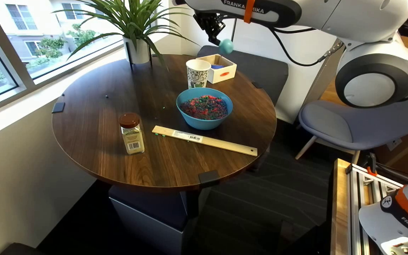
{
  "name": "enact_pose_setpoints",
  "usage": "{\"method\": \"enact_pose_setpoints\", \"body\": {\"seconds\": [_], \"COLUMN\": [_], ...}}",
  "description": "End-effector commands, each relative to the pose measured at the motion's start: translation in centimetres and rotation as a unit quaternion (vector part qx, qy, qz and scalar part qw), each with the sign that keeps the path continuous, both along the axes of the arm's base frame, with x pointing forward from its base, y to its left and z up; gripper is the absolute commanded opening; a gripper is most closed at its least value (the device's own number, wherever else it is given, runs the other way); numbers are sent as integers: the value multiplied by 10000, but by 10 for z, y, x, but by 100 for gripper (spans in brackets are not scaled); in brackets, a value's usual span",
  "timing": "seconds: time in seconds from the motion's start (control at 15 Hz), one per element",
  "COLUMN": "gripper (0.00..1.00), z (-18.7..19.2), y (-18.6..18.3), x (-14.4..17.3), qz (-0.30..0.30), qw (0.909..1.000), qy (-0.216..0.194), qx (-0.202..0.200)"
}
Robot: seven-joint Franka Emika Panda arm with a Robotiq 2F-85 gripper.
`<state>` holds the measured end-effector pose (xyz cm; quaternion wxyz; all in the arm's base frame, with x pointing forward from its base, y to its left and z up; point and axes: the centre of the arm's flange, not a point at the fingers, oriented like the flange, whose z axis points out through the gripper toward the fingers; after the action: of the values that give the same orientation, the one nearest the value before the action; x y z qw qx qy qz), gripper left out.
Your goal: Use the blue measuring spoon to place cereal from the blue bowl into the box.
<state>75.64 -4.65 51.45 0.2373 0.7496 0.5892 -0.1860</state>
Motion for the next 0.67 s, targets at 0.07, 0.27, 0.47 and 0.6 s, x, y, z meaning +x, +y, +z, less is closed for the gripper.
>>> {"method": "enact_pose_setpoints", "body": {"seconds": [0.07,0.27,0.47,0.6], "gripper": [3,3,3,3], "z": [20,21,20,19], "y": [2,4,6,7], "x": [39,37,36,36], "qz": [375,590,726,769], "qw": [9981,9964,9946,9937], "qy": [463,566,685,756], "qx": [-130,-200,-268,-319]}}
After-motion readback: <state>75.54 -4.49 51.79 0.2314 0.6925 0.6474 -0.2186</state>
